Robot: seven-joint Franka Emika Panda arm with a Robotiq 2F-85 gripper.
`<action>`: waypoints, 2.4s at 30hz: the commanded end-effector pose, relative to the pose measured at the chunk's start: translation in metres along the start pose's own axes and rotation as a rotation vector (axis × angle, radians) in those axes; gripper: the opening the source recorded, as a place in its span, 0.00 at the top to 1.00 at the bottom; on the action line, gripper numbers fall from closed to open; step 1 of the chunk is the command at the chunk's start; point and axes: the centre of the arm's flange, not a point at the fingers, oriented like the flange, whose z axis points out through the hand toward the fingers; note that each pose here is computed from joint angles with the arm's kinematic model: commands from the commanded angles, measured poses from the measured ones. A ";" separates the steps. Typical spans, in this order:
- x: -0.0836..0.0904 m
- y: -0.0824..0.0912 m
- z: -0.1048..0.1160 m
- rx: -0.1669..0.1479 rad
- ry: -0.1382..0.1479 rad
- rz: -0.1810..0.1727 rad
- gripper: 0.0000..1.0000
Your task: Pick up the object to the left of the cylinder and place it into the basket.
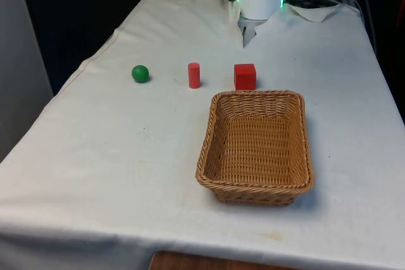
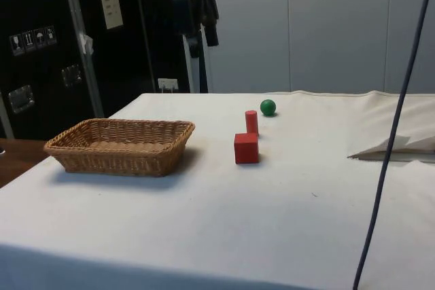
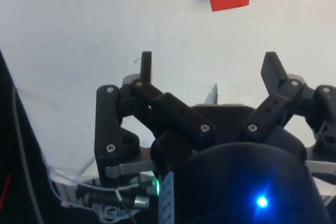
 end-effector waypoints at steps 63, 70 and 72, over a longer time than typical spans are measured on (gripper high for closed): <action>-0.058 0.025 0.157 -0.076 0.153 -0.074 0.00; -0.057 0.026 0.176 -0.097 0.156 -0.088 0.00; -0.056 0.026 0.182 -0.103 0.158 -0.090 0.00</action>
